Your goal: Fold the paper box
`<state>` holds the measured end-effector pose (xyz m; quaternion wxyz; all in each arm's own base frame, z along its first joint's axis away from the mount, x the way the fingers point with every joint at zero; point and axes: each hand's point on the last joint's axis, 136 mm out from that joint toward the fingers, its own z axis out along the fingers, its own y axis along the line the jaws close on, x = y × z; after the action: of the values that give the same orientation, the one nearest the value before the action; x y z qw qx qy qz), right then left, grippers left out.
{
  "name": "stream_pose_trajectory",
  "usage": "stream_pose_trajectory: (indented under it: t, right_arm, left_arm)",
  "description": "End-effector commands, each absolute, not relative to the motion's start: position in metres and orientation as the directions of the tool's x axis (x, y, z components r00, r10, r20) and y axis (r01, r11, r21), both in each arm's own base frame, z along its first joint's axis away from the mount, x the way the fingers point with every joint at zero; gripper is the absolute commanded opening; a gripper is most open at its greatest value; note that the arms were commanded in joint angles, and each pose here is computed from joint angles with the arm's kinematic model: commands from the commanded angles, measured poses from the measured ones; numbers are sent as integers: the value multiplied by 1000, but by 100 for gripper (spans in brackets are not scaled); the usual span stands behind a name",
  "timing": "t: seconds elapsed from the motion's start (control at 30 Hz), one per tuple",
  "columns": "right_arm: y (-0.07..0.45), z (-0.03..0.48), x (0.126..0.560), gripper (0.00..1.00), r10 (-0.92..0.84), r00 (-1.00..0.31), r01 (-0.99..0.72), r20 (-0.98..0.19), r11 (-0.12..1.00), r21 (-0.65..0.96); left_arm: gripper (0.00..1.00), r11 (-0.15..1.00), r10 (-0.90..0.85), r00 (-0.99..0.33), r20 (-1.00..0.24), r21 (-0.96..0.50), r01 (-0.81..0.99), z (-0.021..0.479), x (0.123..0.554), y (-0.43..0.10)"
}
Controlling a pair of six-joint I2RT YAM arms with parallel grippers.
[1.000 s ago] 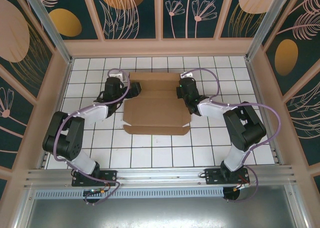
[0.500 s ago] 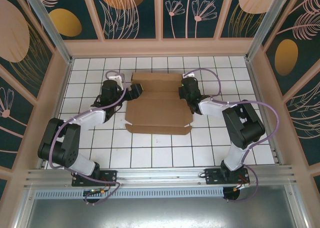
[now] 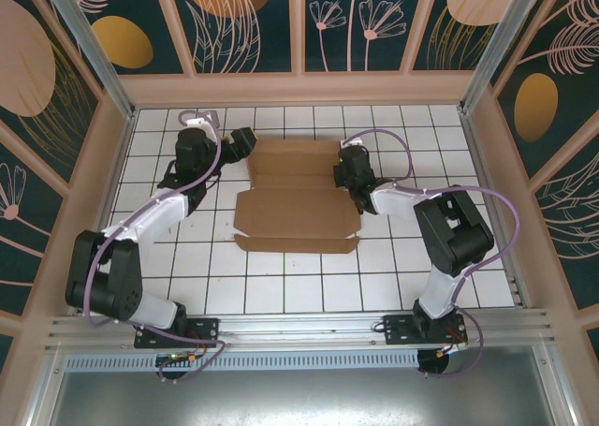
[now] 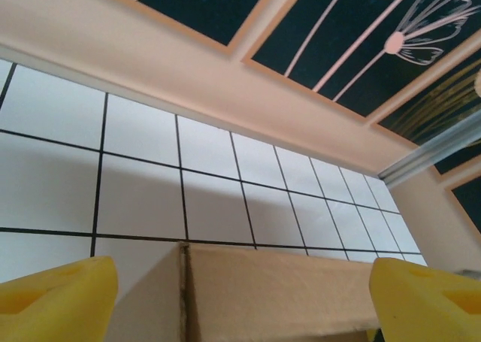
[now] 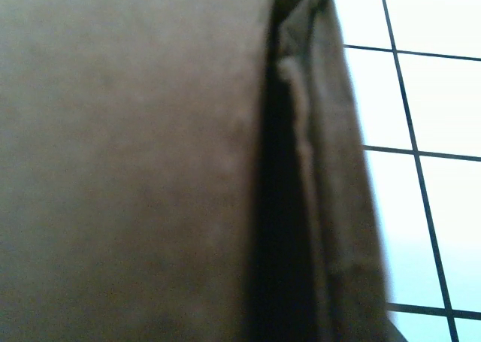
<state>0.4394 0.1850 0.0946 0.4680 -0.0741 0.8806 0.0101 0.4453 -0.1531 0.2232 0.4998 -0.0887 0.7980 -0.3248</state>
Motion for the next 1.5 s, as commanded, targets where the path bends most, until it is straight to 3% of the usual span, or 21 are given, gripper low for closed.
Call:
stream_pose_trajectory:
  t: [0.0, 0.17, 0.47, 0.7, 0.8, 0.87, 0.93, 0.97, 1.0, 1.03, 1.07, 1.17, 1.3, 1.47]
  right_arm:
    - [192, 99, 445, 0, -110, -543, -142, -833, 989, -38]
    - [195, 98, 444, 0, -116, -547, -141, -829, 989, -45]
    - [197, 96, 441, 0, -107, -562, -140, -820, 990, -33]
    - [208, 109, 436, 20, -92, -558, -161, -825, 987, -2]
    - [207, 116, 436, 13, -83, -546, -167, -834, 986, 12]
    - [207, 117, 436, 7, -82, -545, -166, -835, 986, 11]
    - [208, 117, 437, 8, -87, -547, -169, -832, 986, 9]
    - [210, 117, 437, 12, -94, -552, -185, -829, 983, 12]
    - [213, 118, 436, 22, -99, -553, -199, -827, 980, 16]
    - [216, 120, 433, 41, -104, -557, -223, -824, 974, 28]
    - [222, 122, 429, 51, -116, -558, -262, -822, 964, 42]
    - [221, 133, 424, 71, -128, -545, -312, -829, 948, 59]
    - [217, 158, 416, 81, -97, -515, -360, -852, 926, 112]
    - [202, 207, 407, 86, 48, -447, -394, -893, 886, 245]
  left_arm:
    - [83, 748, -490, -559, -669, -652, 125, 189, 454, -153]
    - [71, 640, -535, -615, -579, -753, 153, 166, 456, -174]
    - [43, 600, -587, -634, -504, -796, 78, 130, 439, -169]
    - [41, 616, -580, -641, -503, -785, 59, 123, 439, -168]
    - [53, 654, -564, -624, -541, -754, 62, 132, 443, -163]
    - [55, 675, -547, -610, -573, -733, 83, 142, 445, -161]
    - [53, 687, -531, -614, -583, -721, 90, 145, 446, -163]
    - [53, 691, -526, -619, -584, -717, 89, 144, 446, -163]
    - [53, 694, -524, -622, -581, -715, 84, 142, 446, -163]
    - [52, 697, -521, -627, -579, -712, 79, 139, 447, -162]
    - [51, 705, -517, -629, -581, -706, 73, 134, 447, -161]
    - [49, 728, -503, -636, -586, -683, 53, 121, 448, -158]
    - [48, 727, -501, -639, -584, -685, 56, 120, 448, -159]
    - [48, 733, -495, -640, -588, -678, 56, 120, 448, -159]
